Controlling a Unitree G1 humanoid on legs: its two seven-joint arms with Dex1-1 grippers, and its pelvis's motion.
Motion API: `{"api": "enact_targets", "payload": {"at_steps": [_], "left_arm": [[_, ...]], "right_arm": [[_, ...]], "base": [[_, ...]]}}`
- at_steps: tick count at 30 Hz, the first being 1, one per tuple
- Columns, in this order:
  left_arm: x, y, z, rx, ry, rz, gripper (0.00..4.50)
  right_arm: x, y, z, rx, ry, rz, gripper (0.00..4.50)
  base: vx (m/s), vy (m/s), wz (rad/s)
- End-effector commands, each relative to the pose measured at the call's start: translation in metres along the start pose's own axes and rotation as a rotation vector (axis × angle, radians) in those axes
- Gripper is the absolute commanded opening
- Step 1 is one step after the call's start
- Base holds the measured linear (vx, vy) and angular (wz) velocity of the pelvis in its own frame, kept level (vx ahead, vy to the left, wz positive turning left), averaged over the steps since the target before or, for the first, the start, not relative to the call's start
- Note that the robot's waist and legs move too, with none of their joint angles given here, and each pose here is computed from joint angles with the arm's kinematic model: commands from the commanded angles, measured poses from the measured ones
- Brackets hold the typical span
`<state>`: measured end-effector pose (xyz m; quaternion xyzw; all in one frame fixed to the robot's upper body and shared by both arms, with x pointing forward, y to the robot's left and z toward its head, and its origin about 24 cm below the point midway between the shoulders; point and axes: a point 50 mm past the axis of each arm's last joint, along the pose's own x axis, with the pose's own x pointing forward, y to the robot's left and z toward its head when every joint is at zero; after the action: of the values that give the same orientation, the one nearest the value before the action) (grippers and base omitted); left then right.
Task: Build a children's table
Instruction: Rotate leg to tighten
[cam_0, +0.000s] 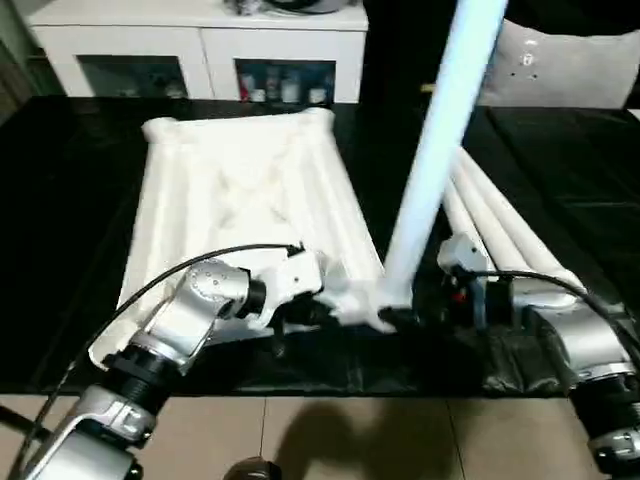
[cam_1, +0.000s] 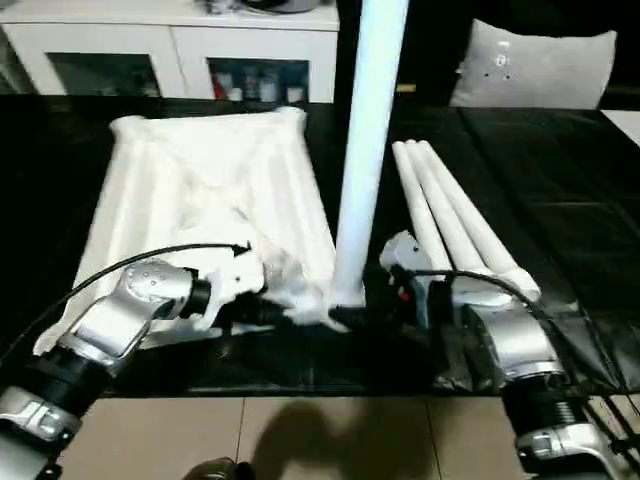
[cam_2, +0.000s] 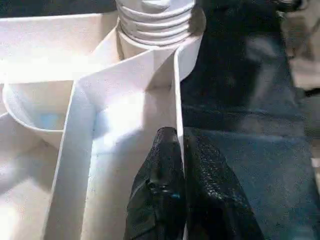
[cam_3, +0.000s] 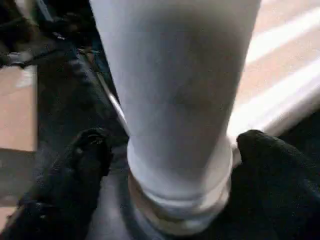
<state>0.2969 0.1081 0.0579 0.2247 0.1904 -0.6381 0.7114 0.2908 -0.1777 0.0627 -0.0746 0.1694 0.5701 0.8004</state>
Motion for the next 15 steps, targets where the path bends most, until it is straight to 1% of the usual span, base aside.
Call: {"api": "enact_targets", "payload": {"at_steps": [1, 4, 6, 8, 15], "left_arm": [[0.0045, -0.0069, 0.0013, 0.05, 0.023, -0.089, 0.0], [0.0034, -0.0078, -0.001, 0.056, 0.031, -0.1, 0.0], [0.0034, -0.0079, -0.001, 0.057, 0.031, -0.1, 0.0], [0.0033, -0.0081, -0.0014, 0.059, 0.03, -0.105, 0.0], [0.004, -0.0092, -0.0022, 0.055, 0.018, -0.112, 0.0]], "right_arm": [[0.0002, 0.0058, 0.0013, -0.018, 0.016, 0.071, 4.12], [0.0032, 0.009, -0.0007, -0.009, 0.022, 0.102, 3.79], [0.0034, 0.0092, -0.0009, -0.008, 0.022, 0.104, 3.69], [0.0036, 0.0101, -0.0021, -0.002, 0.024, 0.119, 3.43], [0.0021, 0.0109, -0.0041, 0.01, 0.028, 0.127, 2.85]], "base": [[0.0, 0.0, 0.0], [0.0, 0.0, 0.0], [0.0, 0.0, 0.0], [0.0, 0.0, 0.0], [0.0, 0.0, 0.0]]}}
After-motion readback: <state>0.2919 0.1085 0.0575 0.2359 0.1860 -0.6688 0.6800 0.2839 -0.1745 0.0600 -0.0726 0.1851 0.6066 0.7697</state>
